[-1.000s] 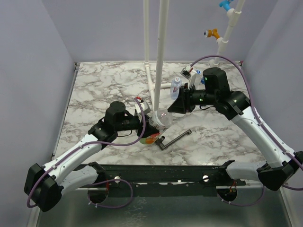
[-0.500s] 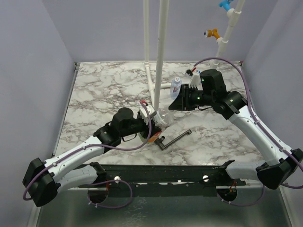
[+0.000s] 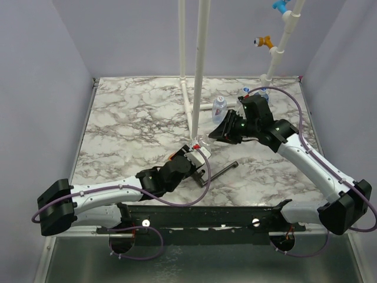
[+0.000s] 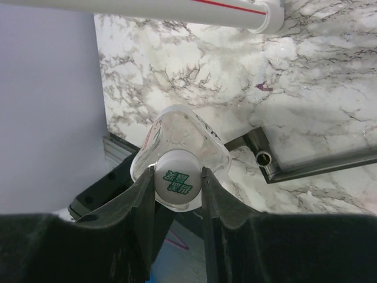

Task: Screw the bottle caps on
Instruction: Screw the bottle cap onto the plastic bottle.

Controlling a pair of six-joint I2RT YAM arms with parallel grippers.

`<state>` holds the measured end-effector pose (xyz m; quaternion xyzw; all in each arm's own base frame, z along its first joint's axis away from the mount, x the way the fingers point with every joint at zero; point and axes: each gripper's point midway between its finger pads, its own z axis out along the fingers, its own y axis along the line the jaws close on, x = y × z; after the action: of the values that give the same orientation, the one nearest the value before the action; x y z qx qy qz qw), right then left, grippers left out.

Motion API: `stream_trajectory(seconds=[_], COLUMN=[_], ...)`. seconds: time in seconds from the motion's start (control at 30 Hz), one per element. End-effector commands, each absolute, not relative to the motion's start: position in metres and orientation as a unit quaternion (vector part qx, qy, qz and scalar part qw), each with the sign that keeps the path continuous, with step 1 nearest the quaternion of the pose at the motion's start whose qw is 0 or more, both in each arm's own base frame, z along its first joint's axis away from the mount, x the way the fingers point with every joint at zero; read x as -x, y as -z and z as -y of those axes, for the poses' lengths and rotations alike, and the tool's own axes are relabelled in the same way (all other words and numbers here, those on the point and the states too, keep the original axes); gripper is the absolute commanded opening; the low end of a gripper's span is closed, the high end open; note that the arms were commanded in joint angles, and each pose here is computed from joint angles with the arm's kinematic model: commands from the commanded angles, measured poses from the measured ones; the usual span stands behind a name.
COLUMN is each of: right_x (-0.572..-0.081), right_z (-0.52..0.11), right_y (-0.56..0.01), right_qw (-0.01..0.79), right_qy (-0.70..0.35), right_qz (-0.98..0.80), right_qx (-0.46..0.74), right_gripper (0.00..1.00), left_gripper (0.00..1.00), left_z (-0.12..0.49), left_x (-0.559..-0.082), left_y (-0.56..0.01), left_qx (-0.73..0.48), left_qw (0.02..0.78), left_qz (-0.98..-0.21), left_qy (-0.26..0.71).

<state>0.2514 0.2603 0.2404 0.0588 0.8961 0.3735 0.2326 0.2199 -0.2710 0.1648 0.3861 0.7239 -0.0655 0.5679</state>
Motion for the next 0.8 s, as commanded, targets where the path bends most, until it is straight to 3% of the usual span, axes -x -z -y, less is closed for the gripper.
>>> stream_trajectory(seconds=[0.0, 0.1, 0.17, 0.3, 0.43, 0.57, 0.77], right_x=[-0.239, -0.247, -0.255, -0.267, -0.273, -0.264, -0.233], right_z=[-0.278, -0.281, -0.280, -0.266, -0.249, -0.246, -0.258], right_y=[-0.218, -0.229, -0.241, -0.277, -0.310, -0.335, -0.332], right_qw=[0.173, 0.192, 0.213, 0.288, 0.365, 0.419, 0.412], right_qy=[-0.384, -0.391, -0.391, -0.379, -0.362, -0.369, -0.393], right_qz=[-0.902, -0.895, -0.890, -0.875, -0.856, -0.829, -0.800], right_qx=[-0.091, -0.097, -0.099, -0.094, -0.057, 0.033, 0.188], right_gripper=[0.17, 0.25, 0.41, 0.97, 1.00, 1.00, 1.00], left_gripper=[0.00, 0.00, 0.00, 0.00, 0.00, 0.00, 0.00], left_z=[0.284, 0.282, 0.281, 0.279, 0.277, 0.284, 0.283], left_x=[-0.237, -0.235, -0.234, -0.230, -0.225, -0.210, -0.173], left_y=[-0.240, -0.233, -0.227, -0.216, -0.203, -0.200, -0.206], left_qx=[-0.303, -0.320, -0.333, -0.352, -0.383, -0.413, -0.453], left_qw=[0.681, 0.678, 0.674, 0.642, 0.605, 0.555, 0.474], left_qz=[-0.664, -0.660, -0.657, -0.674, -0.686, -0.688, -0.661], left_qy=[0.067, 0.058, 0.058, 0.102, 0.129, 0.218, 0.363])
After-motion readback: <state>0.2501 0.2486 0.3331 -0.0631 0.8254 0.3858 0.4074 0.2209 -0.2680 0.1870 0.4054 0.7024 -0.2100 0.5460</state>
